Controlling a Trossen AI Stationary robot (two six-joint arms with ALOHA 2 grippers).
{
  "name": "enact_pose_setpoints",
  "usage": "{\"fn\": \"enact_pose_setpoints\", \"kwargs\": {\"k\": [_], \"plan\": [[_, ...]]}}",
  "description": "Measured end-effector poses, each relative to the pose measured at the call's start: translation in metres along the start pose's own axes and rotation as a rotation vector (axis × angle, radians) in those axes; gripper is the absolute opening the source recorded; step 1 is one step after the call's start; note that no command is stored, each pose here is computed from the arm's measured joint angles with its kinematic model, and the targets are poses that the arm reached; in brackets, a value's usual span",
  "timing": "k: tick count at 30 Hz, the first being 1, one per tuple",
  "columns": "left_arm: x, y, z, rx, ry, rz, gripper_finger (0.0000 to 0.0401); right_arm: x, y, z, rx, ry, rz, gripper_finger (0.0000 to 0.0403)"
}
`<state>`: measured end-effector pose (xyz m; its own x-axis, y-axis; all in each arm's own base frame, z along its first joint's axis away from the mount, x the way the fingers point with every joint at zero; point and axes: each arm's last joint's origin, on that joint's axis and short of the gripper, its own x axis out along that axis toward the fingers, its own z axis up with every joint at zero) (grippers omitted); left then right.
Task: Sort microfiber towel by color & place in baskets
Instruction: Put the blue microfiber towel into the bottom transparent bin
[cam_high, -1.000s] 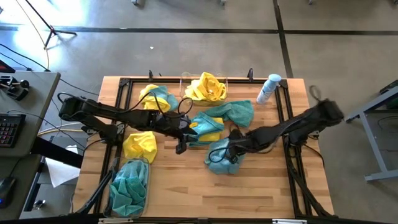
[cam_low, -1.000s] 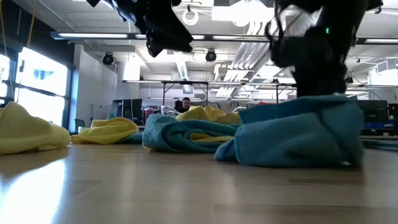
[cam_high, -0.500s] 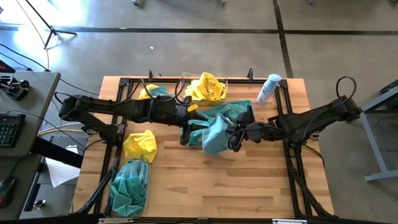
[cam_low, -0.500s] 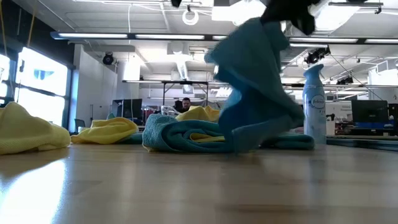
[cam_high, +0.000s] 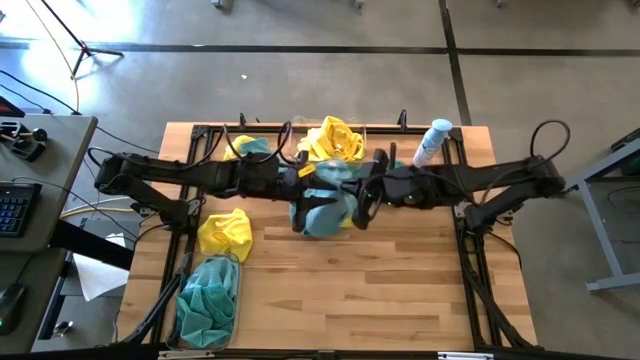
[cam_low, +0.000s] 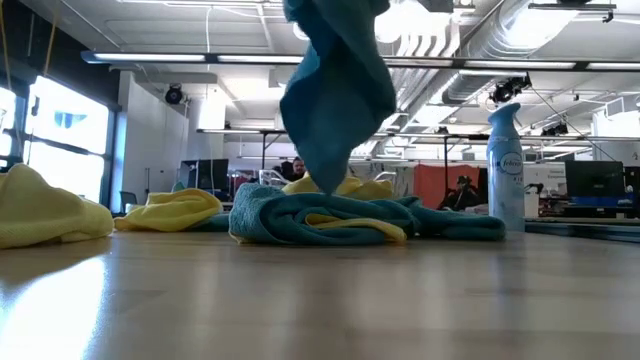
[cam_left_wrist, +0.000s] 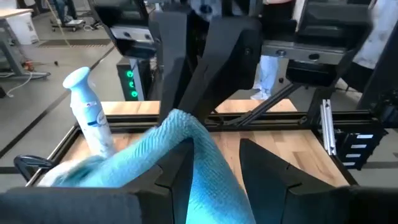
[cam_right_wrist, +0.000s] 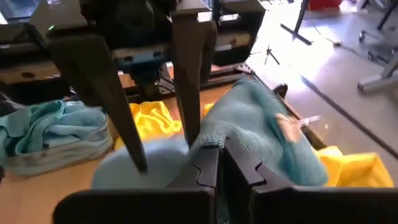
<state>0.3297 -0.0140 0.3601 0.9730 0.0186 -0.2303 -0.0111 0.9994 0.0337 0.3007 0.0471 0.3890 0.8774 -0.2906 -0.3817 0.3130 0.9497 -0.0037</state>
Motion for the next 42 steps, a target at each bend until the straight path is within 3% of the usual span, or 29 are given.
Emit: {"fn": "enact_pose_setpoints", "kwargs": {"k": [6, 15, 26, 36, 42], "plan": [[-0.001, 0.002, -0.003, 0.023, 0.034, 0.079, 0.012, 0.011, 0.0, 0.009, -0.043, 0.032, 0.007, 0.0001], [0.0, 0.0, -0.001, 0.091, 0.014, 0.121, 0.012, 0.017, -0.01, -0.01, 0.018, 0.22, -0.002, 0.0], [-0.001, 0.001, -0.009, 0.049, 0.095, 0.114, 0.0123, 0.019, -0.007, 0.0, -0.071, 0.116, 0.026, 0.0], [0.0, 0.004, -0.015, 0.009, 0.15, 0.128, 0.0186, 0.019, -0.005, 0.003, -0.072, 0.093, 0.091, 0.0], [0.006, 0.004, -0.025, -0.008, 0.217, 0.126, 0.0192, 0.019, -0.003, 0.01, -0.084, 0.025, 0.102, 0.0]]}}
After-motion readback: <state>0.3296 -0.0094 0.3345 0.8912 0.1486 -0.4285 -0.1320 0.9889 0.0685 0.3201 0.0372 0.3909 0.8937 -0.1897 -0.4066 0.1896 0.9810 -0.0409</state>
